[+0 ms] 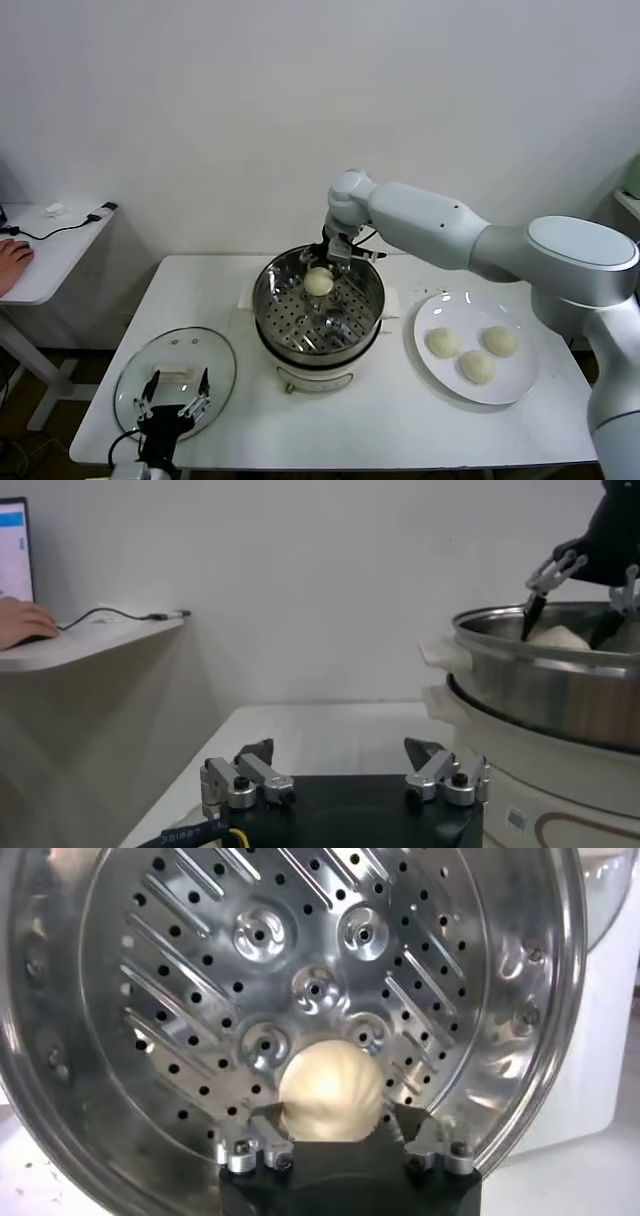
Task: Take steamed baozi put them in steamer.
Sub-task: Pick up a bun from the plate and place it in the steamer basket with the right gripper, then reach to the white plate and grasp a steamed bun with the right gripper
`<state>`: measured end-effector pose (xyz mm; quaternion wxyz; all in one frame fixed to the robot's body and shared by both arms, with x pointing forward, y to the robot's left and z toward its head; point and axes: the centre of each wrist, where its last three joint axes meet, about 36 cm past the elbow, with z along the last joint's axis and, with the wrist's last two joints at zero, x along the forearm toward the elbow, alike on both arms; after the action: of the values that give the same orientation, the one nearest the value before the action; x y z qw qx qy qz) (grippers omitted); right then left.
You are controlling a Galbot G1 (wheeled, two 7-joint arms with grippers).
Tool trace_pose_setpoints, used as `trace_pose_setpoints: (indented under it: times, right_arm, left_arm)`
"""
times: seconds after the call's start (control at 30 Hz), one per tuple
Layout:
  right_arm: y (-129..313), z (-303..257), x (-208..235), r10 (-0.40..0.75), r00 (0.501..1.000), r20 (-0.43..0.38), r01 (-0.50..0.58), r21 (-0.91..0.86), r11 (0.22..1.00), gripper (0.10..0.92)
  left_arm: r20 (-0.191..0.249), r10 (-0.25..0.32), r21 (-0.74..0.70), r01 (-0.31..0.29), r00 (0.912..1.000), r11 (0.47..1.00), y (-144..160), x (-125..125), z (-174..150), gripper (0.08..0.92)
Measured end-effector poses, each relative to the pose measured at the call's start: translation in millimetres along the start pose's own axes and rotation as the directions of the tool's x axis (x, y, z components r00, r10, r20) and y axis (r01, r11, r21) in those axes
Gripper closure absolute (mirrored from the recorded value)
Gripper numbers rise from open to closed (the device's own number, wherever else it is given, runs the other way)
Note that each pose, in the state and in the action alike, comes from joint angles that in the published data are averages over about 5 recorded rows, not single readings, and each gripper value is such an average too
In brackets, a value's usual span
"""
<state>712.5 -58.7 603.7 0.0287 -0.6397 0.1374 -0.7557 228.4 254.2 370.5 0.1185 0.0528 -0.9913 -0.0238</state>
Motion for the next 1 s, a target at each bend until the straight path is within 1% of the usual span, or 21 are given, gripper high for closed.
trace_pose_setpoints:
  times: [0.1, 0.2, 0.3, 0.4, 0.53, 0.67, 0.83, 1.0]
  right_arm:
    - [5, 8, 22, -0.002, 1.0, 0.001, 0.002, -0.034, 0.999, 0.2]
    - [19, 21, 52, 0.007, 1.0, 0.001, -0.007, -0.109, 0.994, 0.2]
    - [43, 38, 88, 0.029, 1.0, 0.0, -0.028, -0.238, 0.971, 0.2]
    - [78, 52, 121, 0.052, 0.999, -0.008, -0.051, -0.396, 0.917, 0.2]
    - [139, 60, 147, 0.056, 0.998, -0.025, -0.06, -0.591, 0.805, 0.2]
    - [205, 53, 151, 0.034, 0.999, -0.02, -0.038, -0.742, 0.67, 0.2]
    - [269, 25, 129, 0.018, 1.0, 0.017, 0.006, -0.867, 0.499, 0.2]
    - [304, -7, 96, 0.001, 0.999, 0.053, 0.049, -0.931, 0.361, 0.2]
  left_arm:
    - [0.003, 0.001, 0.001, -0.001, 1.0, 1.0, -1, 0, -1, 0.177]
    - [0.006, 0.002, 0.002, -0.002, 1.0, 1.0, -1, -1, -2, 0.177]
    - [0.011, 0.004, 0.002, -0.004, 0.9999, 1.0, -1, -1, -4, 0.177]
    - [0.016, 0.005, 0.001, -0.005, 0.9999, 1.0, -1, -2, -5, 0.177]
    - [0.024, 0.004, -0.004, -0.004, 0.9997, 1.0, 1, -3, -6, 0.177]
    - [0.03, 0.003, -0.007, -0.002, 0.9995, 1.0, 3, -5, -6, 0.177]
    - [0.036, -0.002, -0.012, 0.002, 0.9994, 1.0, 5, -5, -8, 0.177]
    - [0.038, -0.005, -0.016, 0.006, 0.9993, 1.0, 7, -4, -6, 0.177]
